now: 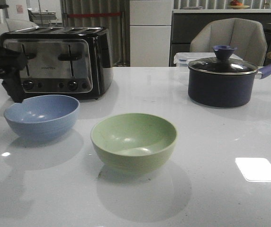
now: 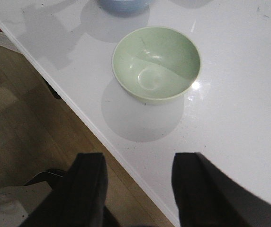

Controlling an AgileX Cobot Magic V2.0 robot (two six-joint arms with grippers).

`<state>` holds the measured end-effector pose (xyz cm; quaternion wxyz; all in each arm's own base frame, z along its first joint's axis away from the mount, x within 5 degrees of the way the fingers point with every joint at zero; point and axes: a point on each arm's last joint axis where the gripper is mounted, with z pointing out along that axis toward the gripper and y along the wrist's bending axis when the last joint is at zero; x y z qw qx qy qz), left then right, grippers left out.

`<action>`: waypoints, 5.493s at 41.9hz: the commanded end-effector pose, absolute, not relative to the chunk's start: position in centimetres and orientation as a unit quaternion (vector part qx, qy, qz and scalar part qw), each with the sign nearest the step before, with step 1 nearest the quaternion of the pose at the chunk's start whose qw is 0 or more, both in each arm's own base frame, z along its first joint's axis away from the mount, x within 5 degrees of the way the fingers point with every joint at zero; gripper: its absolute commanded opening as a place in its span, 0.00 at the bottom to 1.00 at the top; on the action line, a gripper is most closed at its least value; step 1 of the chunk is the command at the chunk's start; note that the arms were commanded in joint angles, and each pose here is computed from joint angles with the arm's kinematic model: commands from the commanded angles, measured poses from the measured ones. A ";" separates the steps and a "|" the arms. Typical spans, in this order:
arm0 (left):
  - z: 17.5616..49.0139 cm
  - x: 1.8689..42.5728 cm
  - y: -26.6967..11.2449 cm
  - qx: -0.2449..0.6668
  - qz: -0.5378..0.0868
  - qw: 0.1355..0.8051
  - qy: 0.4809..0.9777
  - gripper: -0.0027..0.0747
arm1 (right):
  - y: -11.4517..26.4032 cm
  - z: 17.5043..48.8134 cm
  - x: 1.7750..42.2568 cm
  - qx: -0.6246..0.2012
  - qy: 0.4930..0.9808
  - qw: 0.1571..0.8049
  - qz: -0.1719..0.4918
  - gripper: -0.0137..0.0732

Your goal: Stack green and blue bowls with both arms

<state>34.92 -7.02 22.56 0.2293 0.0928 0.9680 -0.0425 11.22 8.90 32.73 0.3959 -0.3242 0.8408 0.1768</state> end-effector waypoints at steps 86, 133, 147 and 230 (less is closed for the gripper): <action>27.9 32.2 -21.7 0.296 -0.173 0.256 0.904 0.15 | 8.9 34.1 11.4 -0.319 0.822 0.436 0.181 0.66; 37.1 20.4 -14.2 0.325 -0.166 0.379 0.851 0.60 | 9.0 34.1 11.4 -0.316 0.822 0.436 0.186 0.66; 36.0 13.7 -9.2 0.336 -0.119 0.427 0.831 0.60 | 8.5 34.0 11.8 -0.304 0.830 0.438 0.165 0.66; 28.1 5.0 -0.8 0.088 -0.016 0.682 0.726 0.15 | 8.0 33.5 11.6 -0.300 0.848 0.409 0.155 0.22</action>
